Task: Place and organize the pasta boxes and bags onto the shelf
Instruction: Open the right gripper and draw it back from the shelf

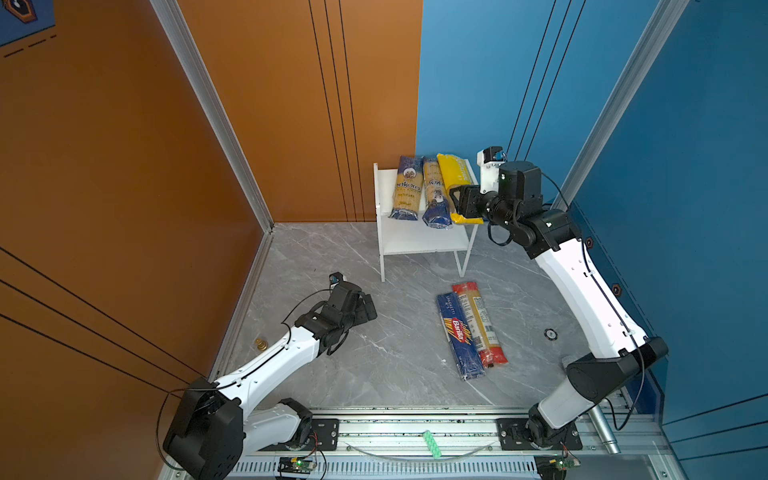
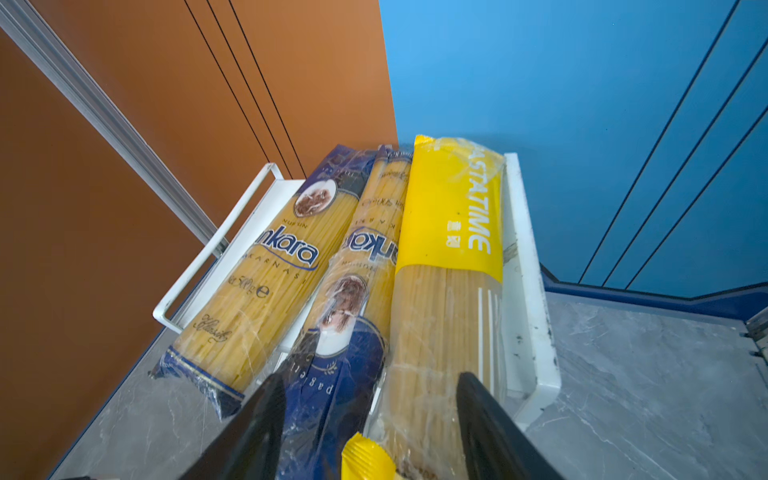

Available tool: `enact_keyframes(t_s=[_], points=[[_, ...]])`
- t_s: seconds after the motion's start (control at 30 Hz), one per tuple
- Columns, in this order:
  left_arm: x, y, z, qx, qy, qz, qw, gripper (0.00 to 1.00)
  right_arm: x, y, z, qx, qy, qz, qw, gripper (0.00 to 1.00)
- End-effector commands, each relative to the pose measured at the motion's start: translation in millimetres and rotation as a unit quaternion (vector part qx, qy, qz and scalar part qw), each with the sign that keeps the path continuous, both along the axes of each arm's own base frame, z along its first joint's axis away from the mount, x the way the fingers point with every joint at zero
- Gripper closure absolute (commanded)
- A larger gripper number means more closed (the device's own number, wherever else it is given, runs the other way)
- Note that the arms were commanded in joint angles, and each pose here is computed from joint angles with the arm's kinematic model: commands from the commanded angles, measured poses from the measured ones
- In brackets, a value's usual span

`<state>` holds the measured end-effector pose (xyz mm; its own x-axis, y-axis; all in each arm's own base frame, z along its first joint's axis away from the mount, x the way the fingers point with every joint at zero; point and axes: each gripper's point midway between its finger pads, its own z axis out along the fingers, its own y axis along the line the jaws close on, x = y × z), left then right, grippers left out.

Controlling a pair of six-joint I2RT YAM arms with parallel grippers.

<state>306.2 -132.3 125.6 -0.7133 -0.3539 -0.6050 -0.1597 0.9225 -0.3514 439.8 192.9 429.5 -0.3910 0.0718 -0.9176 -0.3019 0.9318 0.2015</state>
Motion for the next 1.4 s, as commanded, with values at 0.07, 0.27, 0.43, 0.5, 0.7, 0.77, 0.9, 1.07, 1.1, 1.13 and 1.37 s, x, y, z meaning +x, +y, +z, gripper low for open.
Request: enact_keyframes(t_s=[0.07,0.27,0.43,0.5,0.7,0.77,0.9,1.07,1.1,1.13,1.37], points=[[-5.9,3.9,-4.6,0.003,0.011,0.006,1.000,0.02,-7.9,7.5,16.5,0.046,-0.019,0.022,0.999,0.37],[-7.1,4.3,-5.5,0.005,0.011,0.006,1.000,0.02,0.4,13.9,8.0,0.047,-0.016,0.019,0.999,0.37],[-8.1,7.1,-6.2,0.010,0.012,0.009,1.000,0.02,-0.4,19.8,1.9,0.047,-0.011,0.031,0.998,0.37],[-8.2,7.4,-6.6,0.011,0.012,0.010,1.000,0.02,-3.5,21.6,0.0,0.048,-0.011,0.039,0.998,0.37],[-7.5,7.0,-9.4,0.012,0.017,0.010,1.000,0.02,-22.3,17.9,5.8,0.041,-0.026,0.053,0.997,0.37],[-7.3,6.7,-10.0,0.012,0.017,0.010,1.000,0.02,-29.3,14.8,-5.8,0.033,-0.017,0.055,0.998,0.37],[-6.0,5.5,-12.3,0.011,0.020,0.009,1.000,0.02,-49.8,8.0,-8.4,0.033,-0.017,0.062,0.997,0.37],[-3.8,1.0,-16.3,0.010,0.026,0.003,1.000,0.02,-79.8,-3.0,-23.3,0.033,-0.008,0.069,0.997,0.37],[-2.9,0.1,-17.1,0.009,0.027,0.003,1.000,0.02,-86.1,-6.7,-27.6,0.034,-0.005,0.066,0.997,0.37],[-2.5,-0.3,-18.5,0.009,0.028,0.002,1.000,0.02,-91.9,-8.9,-34.6,0.035,0.001,0.066,0.997,0.37],[2.7,-5.8,-21.9,0.007,0.033,-0.003,0.999,0.02,-125.1,-21.2,-86.5,0.029,0.058,0.067,0.996,0.33]])
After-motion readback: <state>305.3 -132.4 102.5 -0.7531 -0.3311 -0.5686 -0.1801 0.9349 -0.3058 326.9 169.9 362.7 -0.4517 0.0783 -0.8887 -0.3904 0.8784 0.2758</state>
